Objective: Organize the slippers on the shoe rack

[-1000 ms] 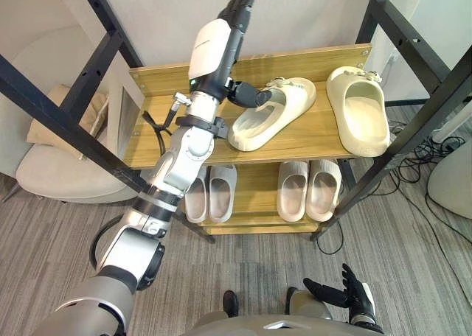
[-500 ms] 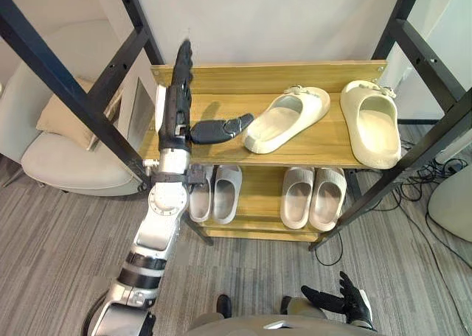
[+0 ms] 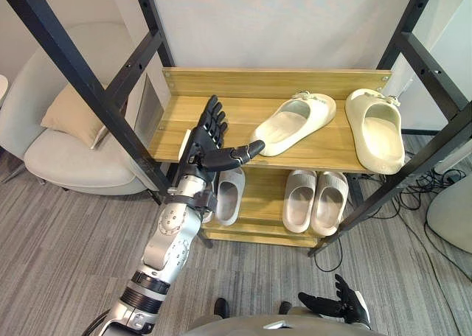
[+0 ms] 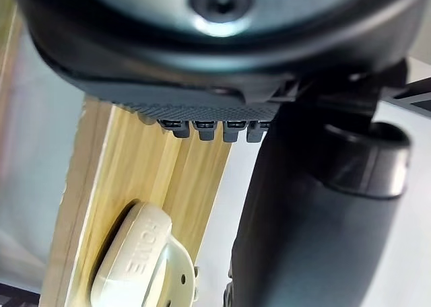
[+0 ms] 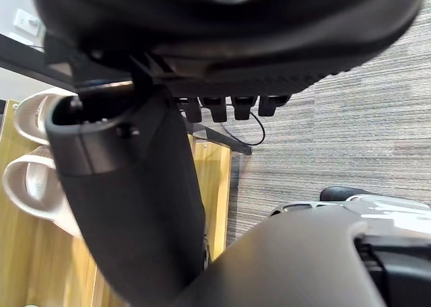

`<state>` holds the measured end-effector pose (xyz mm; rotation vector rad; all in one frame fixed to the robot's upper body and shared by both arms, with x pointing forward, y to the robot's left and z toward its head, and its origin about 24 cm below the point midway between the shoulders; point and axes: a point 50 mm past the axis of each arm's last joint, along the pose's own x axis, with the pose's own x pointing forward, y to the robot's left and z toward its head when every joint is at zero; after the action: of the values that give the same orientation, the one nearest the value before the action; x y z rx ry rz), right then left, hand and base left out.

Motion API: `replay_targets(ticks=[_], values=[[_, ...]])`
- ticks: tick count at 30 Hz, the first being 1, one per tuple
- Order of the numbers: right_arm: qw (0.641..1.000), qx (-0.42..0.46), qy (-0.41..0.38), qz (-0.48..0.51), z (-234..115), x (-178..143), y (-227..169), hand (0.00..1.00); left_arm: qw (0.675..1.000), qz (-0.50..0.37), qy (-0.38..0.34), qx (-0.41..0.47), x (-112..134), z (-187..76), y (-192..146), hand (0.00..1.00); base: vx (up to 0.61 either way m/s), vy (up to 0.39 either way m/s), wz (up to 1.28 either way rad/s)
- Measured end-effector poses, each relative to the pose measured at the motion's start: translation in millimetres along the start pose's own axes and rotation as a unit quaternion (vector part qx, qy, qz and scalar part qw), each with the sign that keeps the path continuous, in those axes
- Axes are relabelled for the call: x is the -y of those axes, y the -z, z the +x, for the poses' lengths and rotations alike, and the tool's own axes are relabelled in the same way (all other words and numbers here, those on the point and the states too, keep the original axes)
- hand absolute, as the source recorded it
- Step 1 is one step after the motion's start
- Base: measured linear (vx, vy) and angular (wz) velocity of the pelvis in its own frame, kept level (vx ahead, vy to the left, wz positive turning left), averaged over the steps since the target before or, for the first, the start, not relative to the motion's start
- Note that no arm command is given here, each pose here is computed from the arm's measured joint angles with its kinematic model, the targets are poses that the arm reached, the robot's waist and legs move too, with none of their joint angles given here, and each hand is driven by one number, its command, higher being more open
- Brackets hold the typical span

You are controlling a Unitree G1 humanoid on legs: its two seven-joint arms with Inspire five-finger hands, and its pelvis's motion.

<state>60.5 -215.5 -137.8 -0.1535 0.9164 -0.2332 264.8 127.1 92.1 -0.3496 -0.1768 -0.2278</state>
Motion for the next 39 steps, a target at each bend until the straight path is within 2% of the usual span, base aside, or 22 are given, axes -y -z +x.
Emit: replay_targets(ticks=[4,17,39], values=[[1.000,-0.001,-0.005,-0.013,0,0,1,1.00,1.000,-0.008,0.021,-0.013,4,1,2,1.00,0.01,0.003,0.06],[1.000,-0.003,-0.012,-0.025,2,-1,0,1.00,0.992,-0.013,0.115,-0.049,52,22,19,1.00,0.00,0.000,0.00],[0.999,-0.006,-0.016,-0.033,4,-3,-2,1.00,0.991,-0.047,0.110,-0.066,70,35,23,1.00,0.00,0.003,-0.01]])
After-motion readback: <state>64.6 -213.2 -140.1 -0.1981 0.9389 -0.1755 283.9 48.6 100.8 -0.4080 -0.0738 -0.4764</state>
